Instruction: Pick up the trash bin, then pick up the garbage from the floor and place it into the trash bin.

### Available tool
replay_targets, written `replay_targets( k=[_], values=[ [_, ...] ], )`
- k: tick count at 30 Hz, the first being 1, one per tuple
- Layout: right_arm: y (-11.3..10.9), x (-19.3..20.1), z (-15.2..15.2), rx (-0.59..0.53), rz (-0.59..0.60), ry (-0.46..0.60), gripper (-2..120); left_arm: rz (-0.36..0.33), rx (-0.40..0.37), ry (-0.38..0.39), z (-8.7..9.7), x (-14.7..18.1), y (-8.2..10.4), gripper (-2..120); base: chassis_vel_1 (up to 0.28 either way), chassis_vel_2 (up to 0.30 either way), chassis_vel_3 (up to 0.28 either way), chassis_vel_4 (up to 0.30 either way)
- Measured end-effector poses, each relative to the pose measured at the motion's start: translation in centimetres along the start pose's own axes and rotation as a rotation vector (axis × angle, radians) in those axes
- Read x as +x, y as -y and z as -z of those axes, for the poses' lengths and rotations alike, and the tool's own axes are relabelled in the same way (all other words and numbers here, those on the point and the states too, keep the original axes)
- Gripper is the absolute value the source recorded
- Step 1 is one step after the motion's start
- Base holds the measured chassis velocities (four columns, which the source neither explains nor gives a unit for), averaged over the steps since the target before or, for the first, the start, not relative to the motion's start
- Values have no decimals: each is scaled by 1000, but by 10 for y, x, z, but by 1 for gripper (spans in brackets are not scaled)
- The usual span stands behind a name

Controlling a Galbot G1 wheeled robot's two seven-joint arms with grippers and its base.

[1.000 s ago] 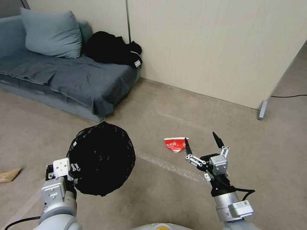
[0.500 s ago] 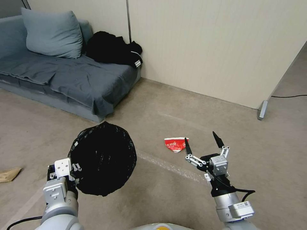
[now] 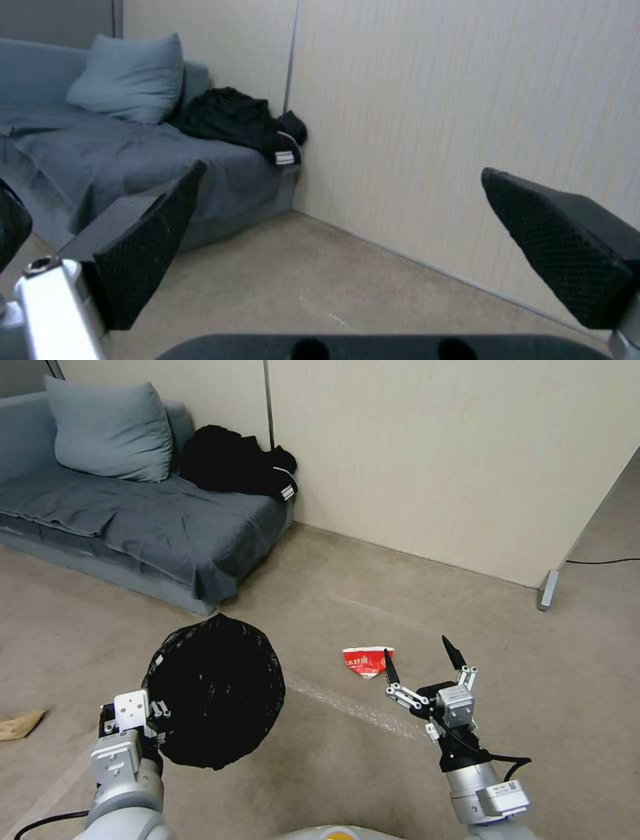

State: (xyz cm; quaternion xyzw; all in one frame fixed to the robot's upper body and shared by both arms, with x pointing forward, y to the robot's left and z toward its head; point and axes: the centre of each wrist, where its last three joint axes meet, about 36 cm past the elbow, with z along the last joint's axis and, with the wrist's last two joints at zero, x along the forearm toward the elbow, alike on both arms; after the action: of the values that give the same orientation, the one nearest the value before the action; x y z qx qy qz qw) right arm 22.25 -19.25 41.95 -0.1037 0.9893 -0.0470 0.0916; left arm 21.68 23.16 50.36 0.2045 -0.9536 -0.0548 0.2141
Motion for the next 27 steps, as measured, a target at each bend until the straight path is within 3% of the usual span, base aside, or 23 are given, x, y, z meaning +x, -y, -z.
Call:
replay_targets(
  k=[16, 27],
  values=[
    [-1, 0, 0, 0, 2, -5, 100, 3, -7, 2, 0, 0, -1, 0, -109, 110, 107, -100],
    [0, -1, 0, 4, 9, 0, 100, 4, -3, 4, 0, -1, -1, 0, -33, 18, 25, -19]
  ],
)
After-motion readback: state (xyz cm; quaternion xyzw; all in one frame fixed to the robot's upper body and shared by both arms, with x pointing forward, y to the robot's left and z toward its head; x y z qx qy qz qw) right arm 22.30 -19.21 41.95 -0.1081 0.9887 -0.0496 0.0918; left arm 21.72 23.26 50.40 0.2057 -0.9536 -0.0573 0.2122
